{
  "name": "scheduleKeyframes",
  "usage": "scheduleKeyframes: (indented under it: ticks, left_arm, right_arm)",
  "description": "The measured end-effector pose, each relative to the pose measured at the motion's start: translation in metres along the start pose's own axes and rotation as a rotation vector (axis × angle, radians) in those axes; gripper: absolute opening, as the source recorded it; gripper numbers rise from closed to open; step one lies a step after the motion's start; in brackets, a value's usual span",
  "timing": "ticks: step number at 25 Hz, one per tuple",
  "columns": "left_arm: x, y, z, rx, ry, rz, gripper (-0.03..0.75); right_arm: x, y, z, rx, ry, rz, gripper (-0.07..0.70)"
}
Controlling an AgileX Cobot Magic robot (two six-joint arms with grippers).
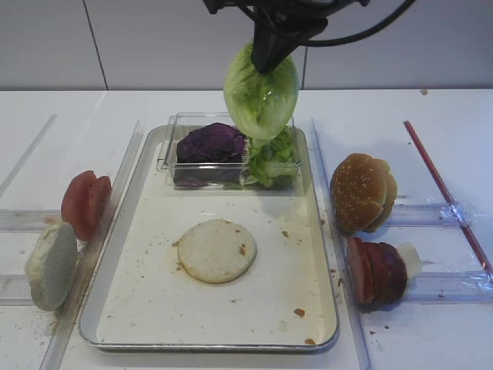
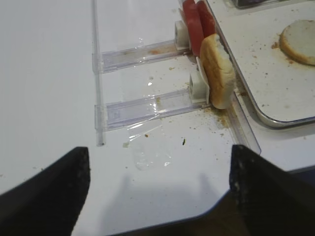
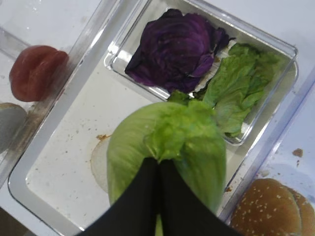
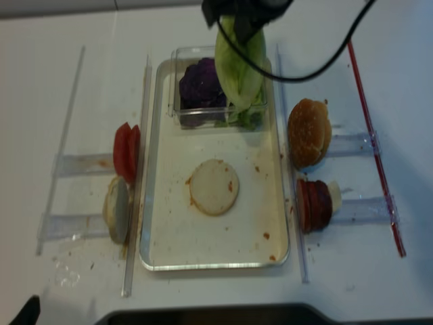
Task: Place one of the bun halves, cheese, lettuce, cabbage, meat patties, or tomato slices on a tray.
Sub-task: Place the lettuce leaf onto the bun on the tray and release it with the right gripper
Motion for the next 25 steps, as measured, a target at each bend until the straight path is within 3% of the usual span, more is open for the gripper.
scheduleKeyframes:
  ticks: [11,17,25]
  left_arm:
    - [0.0,0.0,0.0,0.0,0.0,0.0,0.533]
    - [0.0,0.0,0.0,0.0,0.0,0.0,0.533]
    - [0.0,0.0,0.0,0.0,0.0,0.0,0.533]
  right_arm:
    - [0.038,0.044,-0.008,0.063,-0.1,0.031,0.016]
    - [0.058,0.048,-0.025,0.036,-0.134,0.057,0.016]
    - [0.06,0.04,-0.032,-0.018,-0.139,0.049,0.016]
Point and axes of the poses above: a point on each arm's last joint axis where the gripper is mounted, z pointing back along that axis away from the gripper, x along the wrist's bending axis when the last joint is at zero, y = z × x, the point moved 3 cm from there along -z, pointing out along that axis toward the gripper, and after that the axes turned 9 degrees about z, right-handed, at the moved point
